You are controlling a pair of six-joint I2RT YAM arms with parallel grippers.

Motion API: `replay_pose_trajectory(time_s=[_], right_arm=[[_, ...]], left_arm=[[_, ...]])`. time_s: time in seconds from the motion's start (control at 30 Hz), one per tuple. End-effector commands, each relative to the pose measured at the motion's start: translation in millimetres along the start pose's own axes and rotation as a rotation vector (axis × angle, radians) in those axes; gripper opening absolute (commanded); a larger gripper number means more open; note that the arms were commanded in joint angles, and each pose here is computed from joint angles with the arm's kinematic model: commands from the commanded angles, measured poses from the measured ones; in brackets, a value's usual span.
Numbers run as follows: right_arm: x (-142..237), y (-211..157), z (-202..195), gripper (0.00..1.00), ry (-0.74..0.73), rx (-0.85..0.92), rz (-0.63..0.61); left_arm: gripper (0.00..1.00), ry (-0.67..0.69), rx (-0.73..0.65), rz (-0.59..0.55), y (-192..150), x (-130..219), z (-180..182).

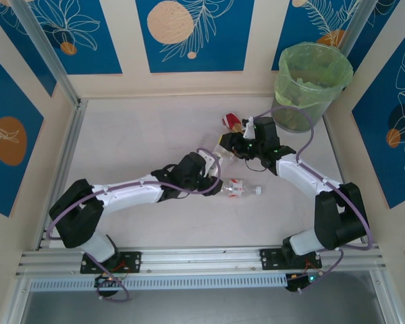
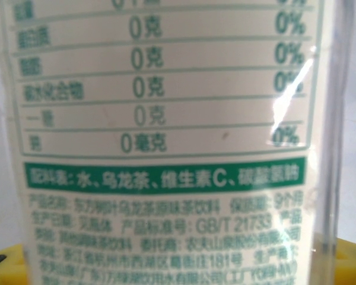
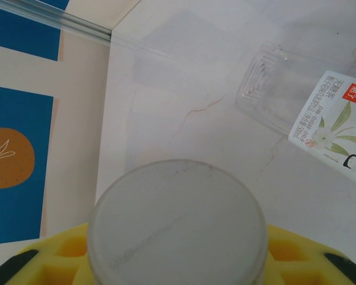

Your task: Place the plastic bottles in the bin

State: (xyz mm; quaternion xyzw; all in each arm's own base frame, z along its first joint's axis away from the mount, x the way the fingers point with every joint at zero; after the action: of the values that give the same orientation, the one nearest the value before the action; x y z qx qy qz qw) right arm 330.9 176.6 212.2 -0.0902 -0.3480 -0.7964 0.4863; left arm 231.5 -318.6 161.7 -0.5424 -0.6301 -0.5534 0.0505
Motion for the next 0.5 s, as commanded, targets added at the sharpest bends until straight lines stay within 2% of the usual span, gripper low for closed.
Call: replay_pose_trajectory(time_s=[0.0, 0.13, 0.3, 0.47], right_arm=[[8, 2, 5, 0.00, -0.009, 0.030, -0.032], [11, 5, 6, 0.00, -0.027, 0.037, -0.050], [15, 9, 8, 0.00, -0.044, 0.050, -0.063], [19, 15, 7, 0.00, -0.068, 0.058, -0.087]], left_arm=[[0.61, -0.046, -0.002, -0.038, 2, 7, -9], [0.80, -0.129, -0.033, -0.074, 3, 15, -17], [0.99, -0.120, -0.053, -0.082, 5, 19, -16], [1.00, -0.128, -0.046, -0.131, 7, 26, -14]])
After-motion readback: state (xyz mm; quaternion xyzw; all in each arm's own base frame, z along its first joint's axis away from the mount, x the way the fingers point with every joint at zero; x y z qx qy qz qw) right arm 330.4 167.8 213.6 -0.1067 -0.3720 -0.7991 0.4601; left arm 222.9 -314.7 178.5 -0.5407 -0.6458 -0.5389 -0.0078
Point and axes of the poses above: each hand's point on the last joint's axis, 136 mm out from that joint toward the fingers, its own x axis back along the fingers, its own z axis along the line the jaws close on, y = z × x, the point moved 6 cm from there along x, back along the fingers, and after that the axes turned 7 degrees about x, right-handed, at the moved point
